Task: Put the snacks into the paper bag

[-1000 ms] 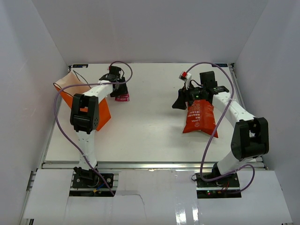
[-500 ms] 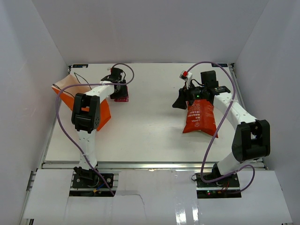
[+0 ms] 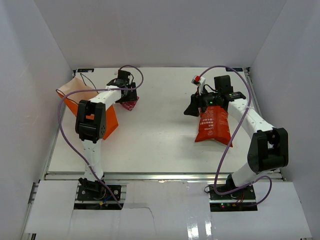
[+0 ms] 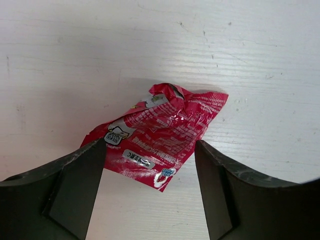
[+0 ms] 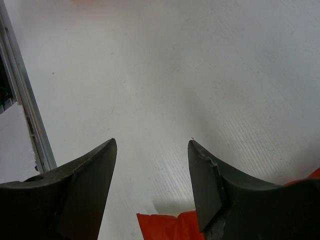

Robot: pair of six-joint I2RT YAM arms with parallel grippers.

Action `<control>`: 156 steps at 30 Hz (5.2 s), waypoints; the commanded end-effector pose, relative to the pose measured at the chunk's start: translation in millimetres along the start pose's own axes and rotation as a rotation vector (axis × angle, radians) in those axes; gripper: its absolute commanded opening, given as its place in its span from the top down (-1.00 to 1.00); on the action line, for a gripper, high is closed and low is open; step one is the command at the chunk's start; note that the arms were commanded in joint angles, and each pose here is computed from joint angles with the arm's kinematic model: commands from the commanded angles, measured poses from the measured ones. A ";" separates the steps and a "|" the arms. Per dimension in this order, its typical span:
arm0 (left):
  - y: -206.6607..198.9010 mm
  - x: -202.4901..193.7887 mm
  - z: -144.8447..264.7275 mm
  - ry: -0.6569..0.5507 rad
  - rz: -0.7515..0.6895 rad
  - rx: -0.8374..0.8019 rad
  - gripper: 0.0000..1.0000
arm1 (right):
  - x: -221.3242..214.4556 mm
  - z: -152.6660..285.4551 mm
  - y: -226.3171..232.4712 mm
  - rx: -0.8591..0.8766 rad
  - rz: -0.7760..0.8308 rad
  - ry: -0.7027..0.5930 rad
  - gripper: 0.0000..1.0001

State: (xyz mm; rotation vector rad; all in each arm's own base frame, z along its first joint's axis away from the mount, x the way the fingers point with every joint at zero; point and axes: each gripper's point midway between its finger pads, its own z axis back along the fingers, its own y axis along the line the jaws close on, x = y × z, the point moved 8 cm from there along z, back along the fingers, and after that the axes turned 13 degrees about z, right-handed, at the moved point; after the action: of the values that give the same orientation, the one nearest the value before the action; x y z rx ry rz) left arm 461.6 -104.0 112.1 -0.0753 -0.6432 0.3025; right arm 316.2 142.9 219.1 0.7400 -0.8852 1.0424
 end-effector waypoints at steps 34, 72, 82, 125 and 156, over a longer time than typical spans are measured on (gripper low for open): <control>-18.2 12.3 -20.1 0.012 -0.108 -0.150 -0.23 | -6.4 9.4 -12.6 -0.005 -0.032 -0.027 -0.30; 69.5 30.0 389.7 -0.671 0.128 -0.164 0.66 | 10.9 26.3 -4.6 -0.032 0.013 -0.076 -0.31; 102.3 49.7 358.8 -0.747 0.053 0.141 0.64 | 14.4 32.4 0.2 -0.054 0.035 -0.079 -0.31; 56.2 -60.3 360.4 -0.367 0.240 -0.825 -0.96 | -60.5 121.4 -116.6 -0.803 -0.763 0.020 -0.80; -17.6 -91.4 307.3 0.031 0.415 -1.087 -0.96 | -79.6 85.8 -86.7 -0.495 -0.893 -0.110 0.67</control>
State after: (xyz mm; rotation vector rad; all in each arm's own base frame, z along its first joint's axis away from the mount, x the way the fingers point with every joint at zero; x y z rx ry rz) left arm 206.8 -135.3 301.0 -1.2121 -0.6902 0.3478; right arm 358.9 2.7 149.0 0.5897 -0.6058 -0.1399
